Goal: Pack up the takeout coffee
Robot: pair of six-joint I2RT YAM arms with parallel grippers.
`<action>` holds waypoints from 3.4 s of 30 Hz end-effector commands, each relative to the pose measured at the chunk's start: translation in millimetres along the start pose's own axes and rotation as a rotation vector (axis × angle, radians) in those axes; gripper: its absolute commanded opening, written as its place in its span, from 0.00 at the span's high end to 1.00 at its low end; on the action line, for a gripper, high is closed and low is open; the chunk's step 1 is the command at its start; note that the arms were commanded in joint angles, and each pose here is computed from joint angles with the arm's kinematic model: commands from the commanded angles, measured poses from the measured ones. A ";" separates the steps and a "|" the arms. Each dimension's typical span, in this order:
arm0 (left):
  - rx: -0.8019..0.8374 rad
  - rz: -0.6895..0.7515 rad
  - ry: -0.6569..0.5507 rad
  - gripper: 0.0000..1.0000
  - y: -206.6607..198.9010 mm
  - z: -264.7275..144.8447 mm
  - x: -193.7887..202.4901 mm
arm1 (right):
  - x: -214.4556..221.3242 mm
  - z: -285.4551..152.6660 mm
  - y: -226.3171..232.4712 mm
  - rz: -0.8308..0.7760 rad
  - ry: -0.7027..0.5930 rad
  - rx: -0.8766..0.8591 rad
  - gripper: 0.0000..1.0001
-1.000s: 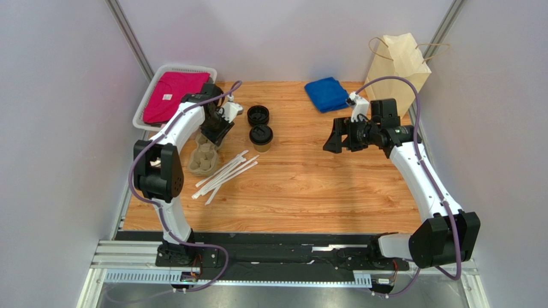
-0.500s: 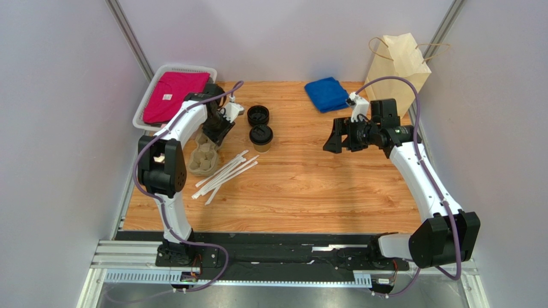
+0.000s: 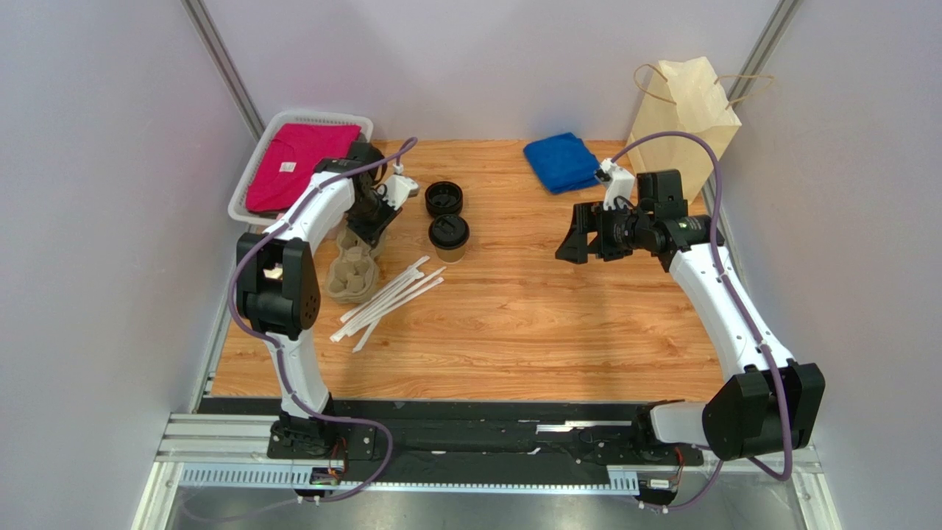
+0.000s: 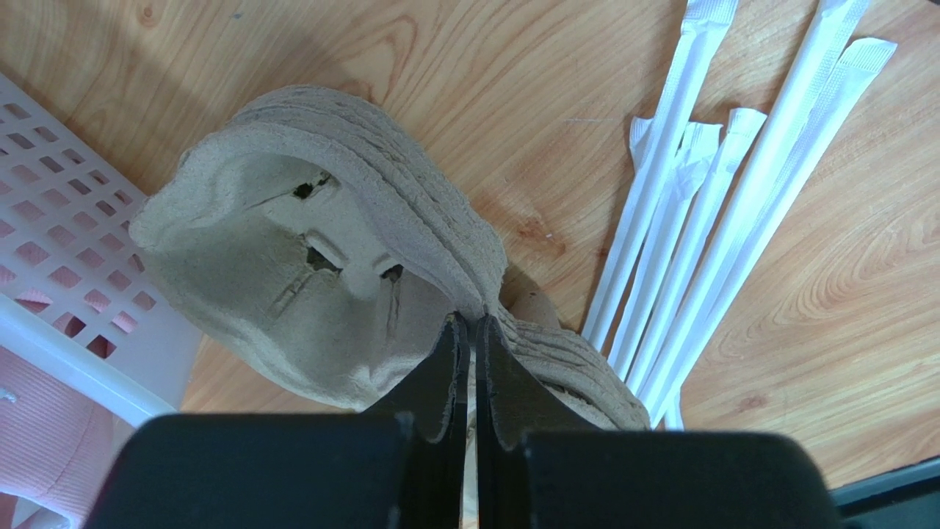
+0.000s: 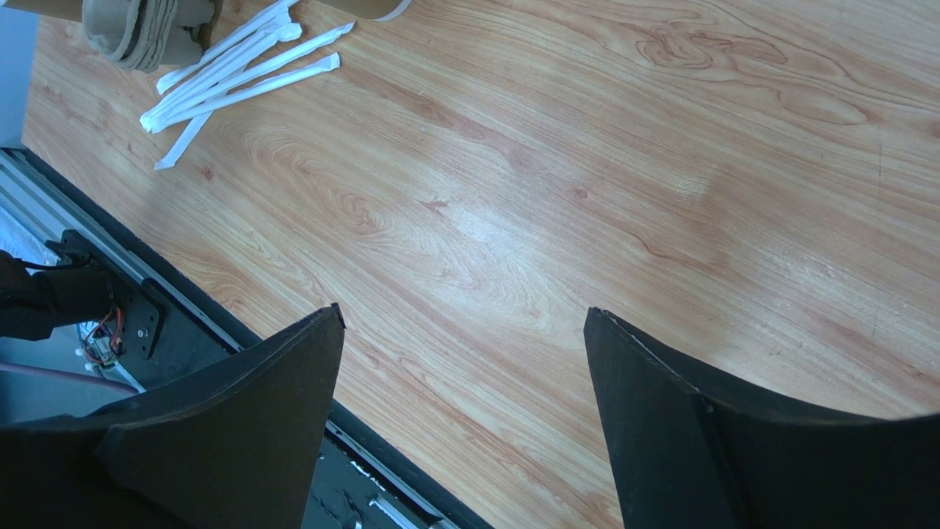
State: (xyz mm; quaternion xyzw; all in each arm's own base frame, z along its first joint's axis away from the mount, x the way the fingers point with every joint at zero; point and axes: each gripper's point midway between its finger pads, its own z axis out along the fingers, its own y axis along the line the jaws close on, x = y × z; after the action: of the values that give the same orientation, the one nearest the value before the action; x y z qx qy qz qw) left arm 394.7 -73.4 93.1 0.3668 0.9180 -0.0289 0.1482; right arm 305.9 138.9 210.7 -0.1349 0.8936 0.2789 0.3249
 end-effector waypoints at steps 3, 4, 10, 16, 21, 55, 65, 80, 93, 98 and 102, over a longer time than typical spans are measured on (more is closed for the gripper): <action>-0.018 0.023 -0.064 1.00 4.3 -28.4 -15.6 | -8.9 1.2 2.3 -0.003 -0.029 -0.019 0.15; -0.030 0.032 -0.071 1.00 5.6 -32.9 -17.3 | -9.4 1.1 1.8 -0.003 -0.031 -0.018 0.15; -0.128 0.082 -0.060 1.00 20.8 -62.1 -15.9 | -9.3 1.4 3.8 0.000 -0.032 -0.027 0.15; -0.177 0.100 -0.061 1.00 27.6 -76.2 -15.6 | -10.1 0.5 4.4 0.000 -0.037 -0.029 0.15; -0.212 0.090 -0.069 1.00 33.0 -82.2 -17.5 | -10.5 -0.7 6.0 -0.002 -0.041 -0.032 0.15; -0.264 0.224 0.007 0.98 -25.8 -34.1 -12.2 | -9.6 -2.7 5.5 -0.005 -0.044 -0.023 0.15; -0.207 0.186 -0.099 0.25 -41.1 -85.9 -28.6 | -34.6 -24.6 17.6 -0.070 -0.097 -0.041 0.14; -0.077 0.071 -0.393 0.07 -80.7 -186.9 -64.1 | -183.7 -177.1 -105.6 -0.377 -0.394 0.653 0.13; -0.103 0.066 -0.396 0.06 -78.7 -177.1 -55.0 | -243.1 -164.7 -209.7 -0.339 -0.398 0.675 0.16; -0.107 0.069 -0.384 0.06 -77.0 -173.2 -53.4 | -250.6 -134.2 -230.3 -0.341 -0.376 0.616 0.19; -0.112 0.071 -0.374 0.06 -75.3 -170.8 -53.2 | -251.2 -113.0 -237.8 -0.369 -0.346 0.592 0.25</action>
State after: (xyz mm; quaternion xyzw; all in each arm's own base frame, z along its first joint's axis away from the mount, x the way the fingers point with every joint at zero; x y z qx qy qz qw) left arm 334.9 -138.2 251.7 0.3866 0.8686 -0.0433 0.3069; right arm 525.8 -115.5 337.1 -0.1091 0.8464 -0.0373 0.5199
